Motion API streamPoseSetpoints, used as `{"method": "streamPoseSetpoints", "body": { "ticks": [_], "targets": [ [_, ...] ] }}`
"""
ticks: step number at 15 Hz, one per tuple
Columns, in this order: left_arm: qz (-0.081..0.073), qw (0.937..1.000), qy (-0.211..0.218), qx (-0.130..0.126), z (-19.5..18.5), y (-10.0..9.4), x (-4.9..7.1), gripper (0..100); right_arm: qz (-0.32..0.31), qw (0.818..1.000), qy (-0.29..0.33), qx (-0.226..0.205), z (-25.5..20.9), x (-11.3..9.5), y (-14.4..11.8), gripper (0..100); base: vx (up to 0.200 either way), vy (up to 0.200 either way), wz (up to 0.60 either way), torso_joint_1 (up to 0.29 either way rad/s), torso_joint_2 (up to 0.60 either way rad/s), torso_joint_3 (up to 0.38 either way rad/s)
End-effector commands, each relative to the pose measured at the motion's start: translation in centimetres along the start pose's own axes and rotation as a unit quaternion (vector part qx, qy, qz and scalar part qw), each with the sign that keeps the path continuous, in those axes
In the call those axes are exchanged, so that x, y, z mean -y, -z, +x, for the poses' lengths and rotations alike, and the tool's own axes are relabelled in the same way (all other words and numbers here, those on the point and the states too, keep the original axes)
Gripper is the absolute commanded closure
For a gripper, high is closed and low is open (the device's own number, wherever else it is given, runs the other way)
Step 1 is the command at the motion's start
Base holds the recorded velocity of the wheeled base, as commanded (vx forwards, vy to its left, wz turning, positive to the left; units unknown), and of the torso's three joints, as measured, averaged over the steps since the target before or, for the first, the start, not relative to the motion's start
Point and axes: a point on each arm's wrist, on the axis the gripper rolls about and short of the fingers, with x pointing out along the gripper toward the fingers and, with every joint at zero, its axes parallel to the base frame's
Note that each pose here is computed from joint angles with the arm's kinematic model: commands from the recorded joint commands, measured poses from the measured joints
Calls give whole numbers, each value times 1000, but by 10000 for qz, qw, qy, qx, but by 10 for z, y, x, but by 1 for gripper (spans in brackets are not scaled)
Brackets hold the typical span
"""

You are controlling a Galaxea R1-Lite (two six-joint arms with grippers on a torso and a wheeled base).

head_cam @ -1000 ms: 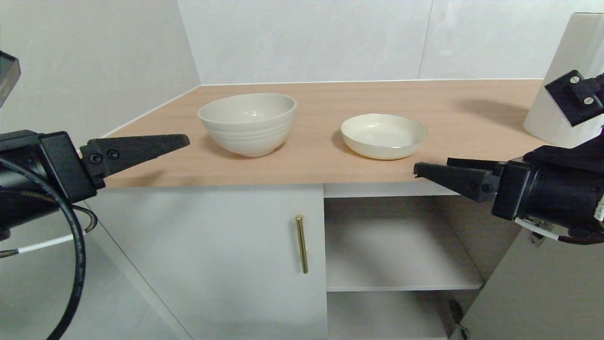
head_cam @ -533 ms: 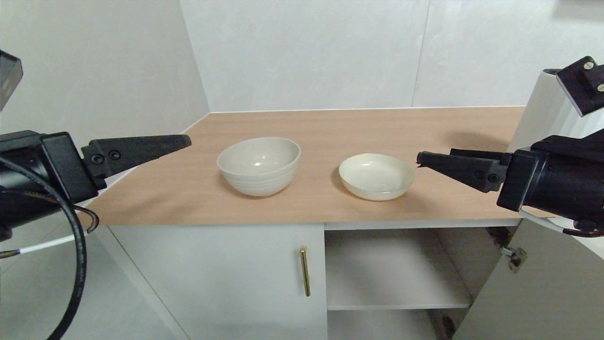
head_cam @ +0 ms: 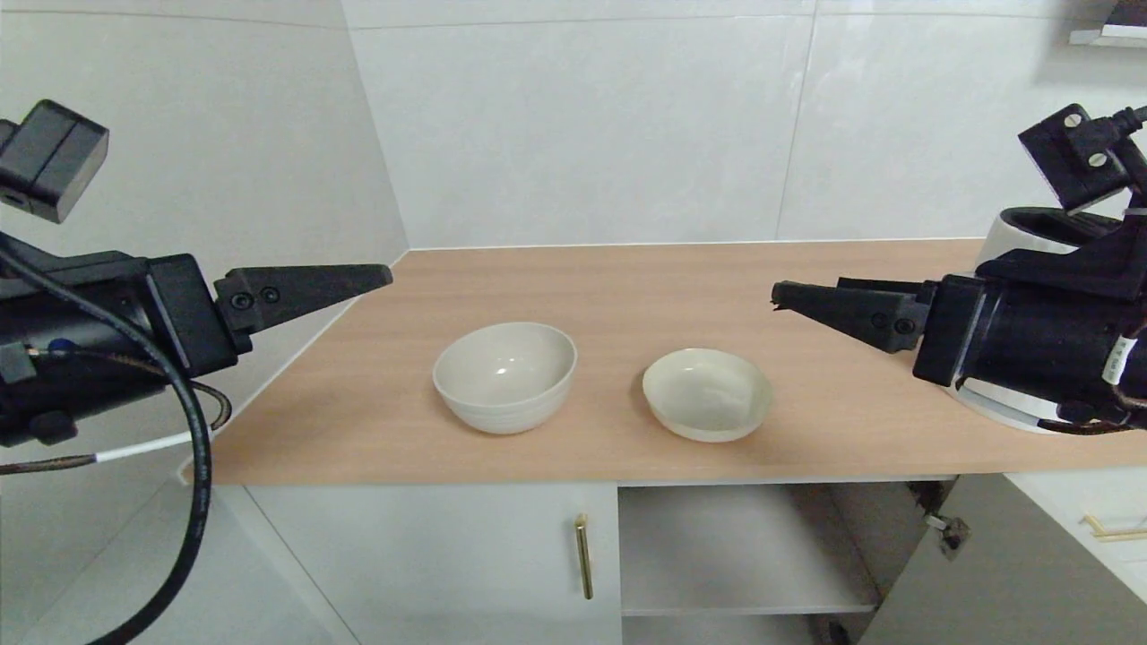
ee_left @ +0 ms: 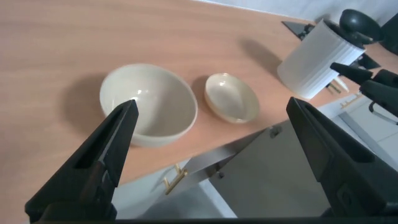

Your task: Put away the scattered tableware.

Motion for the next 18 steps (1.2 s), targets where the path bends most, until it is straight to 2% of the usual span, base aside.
{"method": "streamPoseSetpoints", "body": {
  "ticks": [1,3,5,6,7,8,9,11,12,13,14,16,18],
  "targets": [
    [-24,10000,-21,-58,4,1,-2,0,12,10000,8,-66,0,1,4,0,0,0,0,198,-496,-295],
    [-35,10000,-31,-85,6,2,-3,0,45,9999,99,-84,-6,5,7,0,0,0,0,154,-408,-246],
    [-9,10000,-13,-38,12,-5,-3,0,80,9993,324,-139,8,16,6,0,0,0,0,61,-124,-88],
    [1,10000,-28,8,20,-12,-5,0,91,9990,388,-178,20,20,4,0,0,0,0,27,-51,-32],
    [-50,9999,-159,-36,29,-16,-13,0,125,9975,578,-391,32,24,9,0,0,0,0,0,0,0],
    [-117,9995,-238,-180,34,-13,-17,0,138,9955,786,-516,35,26,12,0,0,0,0,0,0,0],
    [-253,9978,-373,-494,46,-12,-23,0,150,9891,1248,-763,49,32,18,0,0,0,0,0,0,0],
    [-404,9933,-697,-834,53,-13,-27,0,117,9833,1569,-918,58,33,21,0,0,0,0,0,0,0],
    [-557,9813,-1354,-1251,66,-9,-36,0,73,9795,1735,-1016,65,24,27,0,0,0,0,0,0,0],
    [-569,9742,-1724,-1344,75,-7,-43,0,59,9770,1905,-961,69,20,27,0,0,0,0,0,0,0],
    [-559,9698,-1924,-1389,83,-3,-47,0,44,9749,2028,-921,71,20,26,0,0,0,0,0,0,0],
    [-564,9663,-1948,-1587,96,7,-49,0,101,9743,2047,-936,73,21,28,0,0,0,0,0,0,0],
    [-611,9618,-1999,-1770,110,16,-57,0,142,9737,2069,-938,76,22,29,0,0,0,0,0,0,0]
  ]
}}
